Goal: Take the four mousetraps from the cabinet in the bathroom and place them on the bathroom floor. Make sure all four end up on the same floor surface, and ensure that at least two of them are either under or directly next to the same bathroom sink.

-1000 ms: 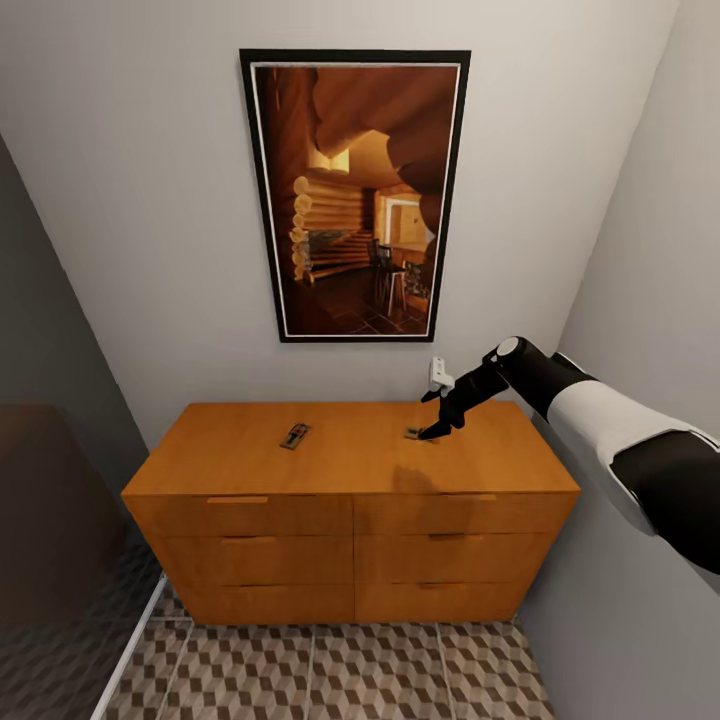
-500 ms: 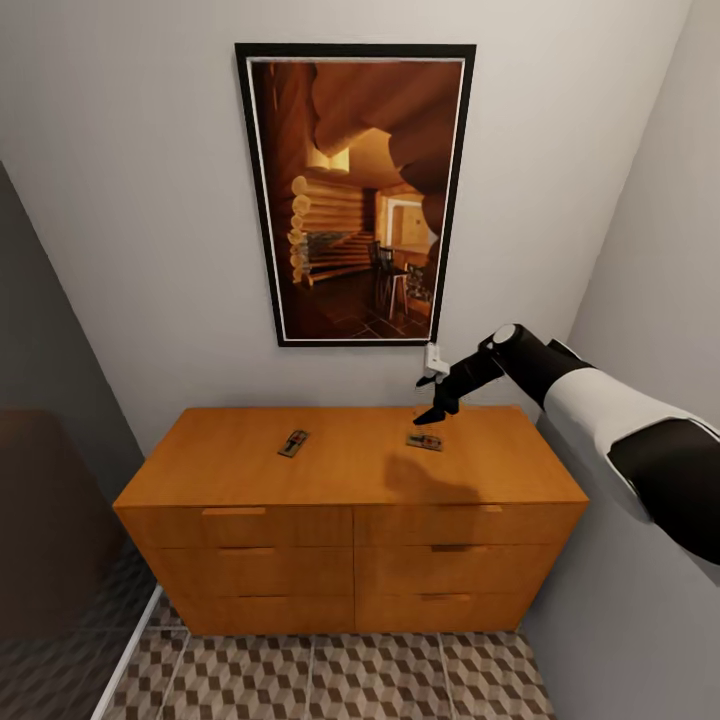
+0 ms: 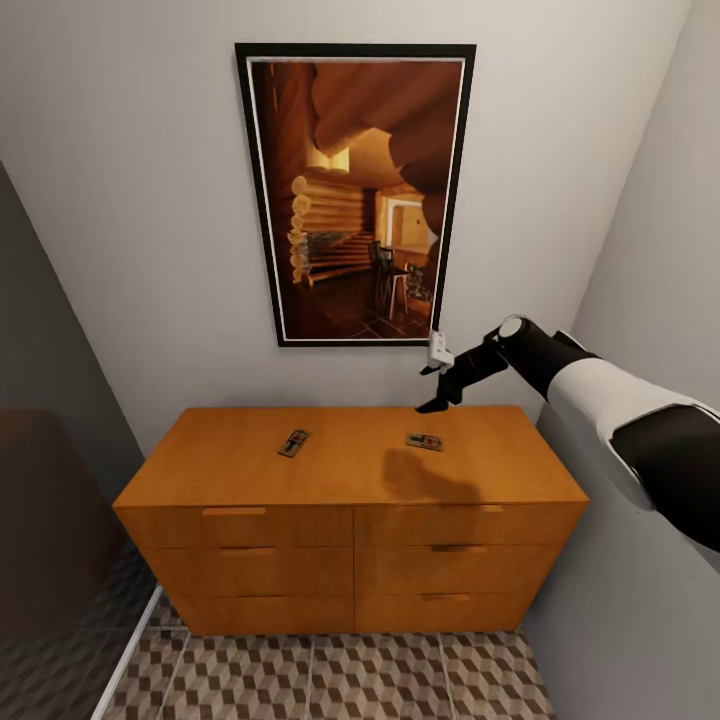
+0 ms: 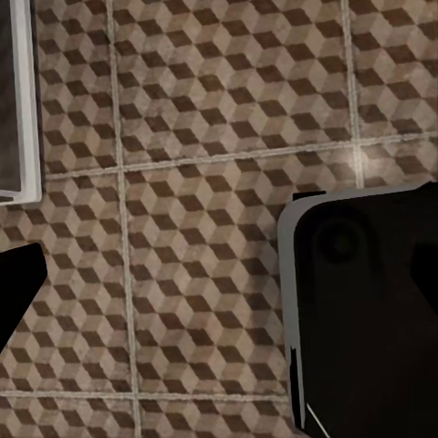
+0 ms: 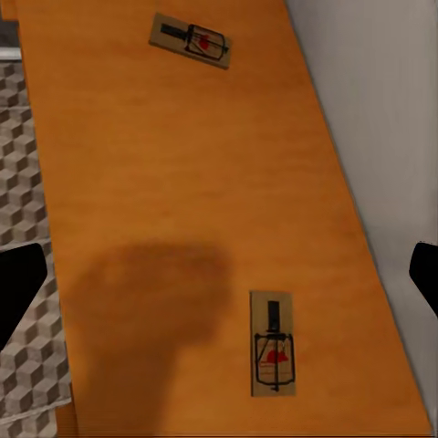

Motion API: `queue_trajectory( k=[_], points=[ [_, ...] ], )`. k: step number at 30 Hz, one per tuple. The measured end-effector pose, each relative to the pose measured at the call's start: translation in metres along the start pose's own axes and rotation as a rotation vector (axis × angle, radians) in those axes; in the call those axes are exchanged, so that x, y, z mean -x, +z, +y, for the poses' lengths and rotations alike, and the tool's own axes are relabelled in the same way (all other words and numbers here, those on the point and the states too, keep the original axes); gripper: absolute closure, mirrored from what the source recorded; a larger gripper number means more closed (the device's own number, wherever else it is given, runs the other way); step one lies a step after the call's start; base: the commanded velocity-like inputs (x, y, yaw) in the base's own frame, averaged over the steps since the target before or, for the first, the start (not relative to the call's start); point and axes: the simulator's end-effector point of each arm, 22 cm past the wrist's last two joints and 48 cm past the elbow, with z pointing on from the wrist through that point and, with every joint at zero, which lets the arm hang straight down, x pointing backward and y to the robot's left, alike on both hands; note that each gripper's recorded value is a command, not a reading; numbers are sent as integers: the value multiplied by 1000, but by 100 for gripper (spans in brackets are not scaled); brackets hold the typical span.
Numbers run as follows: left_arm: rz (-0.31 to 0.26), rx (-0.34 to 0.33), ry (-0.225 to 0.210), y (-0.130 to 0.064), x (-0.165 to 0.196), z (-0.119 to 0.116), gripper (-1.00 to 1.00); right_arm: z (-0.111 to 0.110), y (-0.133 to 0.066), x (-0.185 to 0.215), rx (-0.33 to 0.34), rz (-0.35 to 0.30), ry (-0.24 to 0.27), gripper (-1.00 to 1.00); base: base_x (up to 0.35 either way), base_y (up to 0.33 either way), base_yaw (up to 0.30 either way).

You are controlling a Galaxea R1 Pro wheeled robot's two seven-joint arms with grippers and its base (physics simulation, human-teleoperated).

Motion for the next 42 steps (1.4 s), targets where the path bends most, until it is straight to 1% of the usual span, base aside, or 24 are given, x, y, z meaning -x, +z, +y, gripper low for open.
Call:
queue_trajectory(
  k=[24, 28, 35, 42],
  points=[
    [0, 0, 0, 0, 0, 0, -100, 1, 0, -12, 3, 12, 27, -100, 0, 0, 0],
    [0, 0, 0, 0, 0, 0, -100, 4, 1, -19, 8, 18, 41, -100, 0, 0, 0],
    [0, -1, 1, 0, 0, 0, -100, 9, 3, -29, 22, 14, 40, -100, 0, 0, 0],
    [0, -1, 1, 0, 0, 0, -100, 15, 5, -42, 33, 24, 66, -100, 0, 0, 0]
  ],
)
